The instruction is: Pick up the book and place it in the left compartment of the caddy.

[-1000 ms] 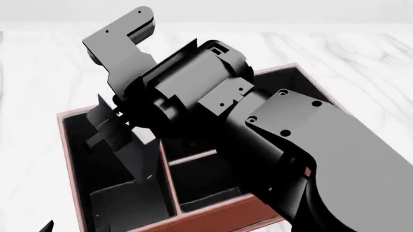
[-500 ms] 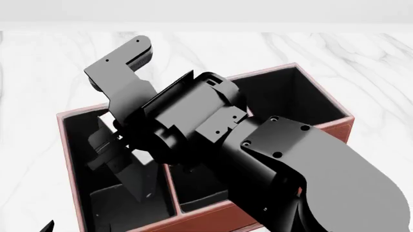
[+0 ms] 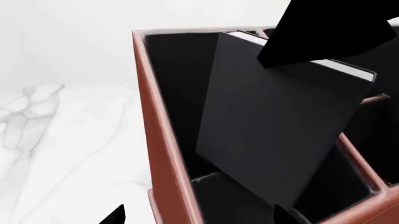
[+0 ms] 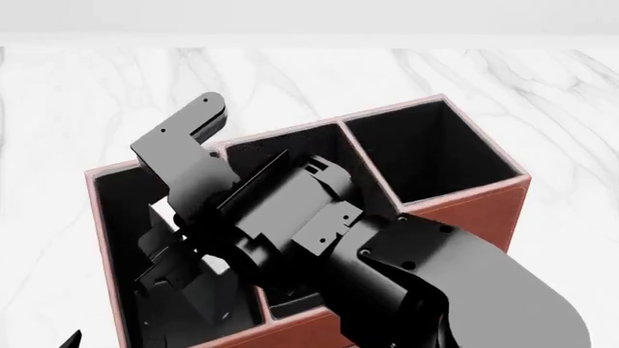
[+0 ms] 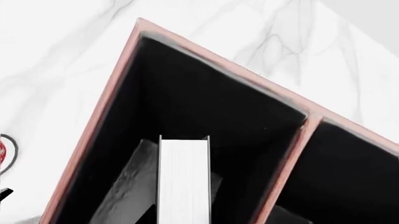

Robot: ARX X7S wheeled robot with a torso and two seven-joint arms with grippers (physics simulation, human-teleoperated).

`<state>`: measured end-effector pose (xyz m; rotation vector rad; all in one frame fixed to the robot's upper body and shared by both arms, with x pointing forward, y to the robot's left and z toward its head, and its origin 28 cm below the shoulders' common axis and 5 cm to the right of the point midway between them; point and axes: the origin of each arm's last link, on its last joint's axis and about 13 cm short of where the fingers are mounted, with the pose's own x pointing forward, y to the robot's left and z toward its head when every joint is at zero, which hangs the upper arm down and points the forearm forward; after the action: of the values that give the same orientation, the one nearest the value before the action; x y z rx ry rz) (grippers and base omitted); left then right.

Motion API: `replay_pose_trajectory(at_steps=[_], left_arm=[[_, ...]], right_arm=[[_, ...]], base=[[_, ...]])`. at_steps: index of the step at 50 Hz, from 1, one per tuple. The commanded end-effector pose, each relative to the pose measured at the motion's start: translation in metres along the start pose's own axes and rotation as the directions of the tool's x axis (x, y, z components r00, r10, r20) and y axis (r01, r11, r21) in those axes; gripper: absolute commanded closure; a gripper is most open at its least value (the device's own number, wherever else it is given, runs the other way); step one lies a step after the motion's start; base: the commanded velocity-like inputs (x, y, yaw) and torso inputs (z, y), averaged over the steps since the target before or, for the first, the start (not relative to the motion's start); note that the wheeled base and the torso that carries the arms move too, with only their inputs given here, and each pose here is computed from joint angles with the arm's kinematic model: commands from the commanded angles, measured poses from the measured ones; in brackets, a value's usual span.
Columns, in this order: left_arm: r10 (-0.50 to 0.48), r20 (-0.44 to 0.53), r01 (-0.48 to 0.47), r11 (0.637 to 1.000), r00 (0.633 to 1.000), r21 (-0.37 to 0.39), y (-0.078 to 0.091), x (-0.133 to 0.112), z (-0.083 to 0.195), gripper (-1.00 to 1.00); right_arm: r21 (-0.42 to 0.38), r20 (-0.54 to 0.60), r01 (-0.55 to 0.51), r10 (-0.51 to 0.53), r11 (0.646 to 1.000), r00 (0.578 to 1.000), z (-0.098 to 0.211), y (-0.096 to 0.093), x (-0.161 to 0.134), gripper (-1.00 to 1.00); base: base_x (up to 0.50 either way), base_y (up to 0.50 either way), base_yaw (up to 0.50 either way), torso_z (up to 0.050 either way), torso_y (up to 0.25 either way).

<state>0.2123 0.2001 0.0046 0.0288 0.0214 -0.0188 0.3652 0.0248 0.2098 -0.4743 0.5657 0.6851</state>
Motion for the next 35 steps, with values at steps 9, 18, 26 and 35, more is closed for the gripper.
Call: replay_pose_trajectory(at_steps=[9,18,26,35], left_arm=[[-0.002,0.001,0.002,1.000,1.000,-0.001,0.000,0.000,0.000,-1.00],[-0.002,0.001,0.002,1.000,1.000,-0.002,0.000,0.000,0.000,-1.00],[-0.001,0.001,0.001,1.000,1.000,-0.002,0.000,0.000,0.000,-1.00],[-0.001,0.001,0.001,1.000,1.000,-0.002,0.001,0.000,0.000,-1.00]], right_arm=[[-0.069,0.028,0.007,-0.005,0.998,1.000,-0.007,0.002,0.008,1.00],[-0.065,0.025,0.007,-0.006,0.998,1.000,-0.010,0.000,0.010,1.00],[-0.060,0.034,0.013,-0.011,0.998,0.999,-0.012,0.000,0.011,1.00],[-0.046,0.027,-0.002,0.004,0.999,1.000,-0.014,0.003,0.013,-1.00]], base=[[0.00,0.00,0.00,0.000,0.001],[0.00,0.00,0.00,0.000,0.001],[0.00,0.00,0.00,0.000,0.001],[0.00,0.00,0.00,0.000,0.000]])
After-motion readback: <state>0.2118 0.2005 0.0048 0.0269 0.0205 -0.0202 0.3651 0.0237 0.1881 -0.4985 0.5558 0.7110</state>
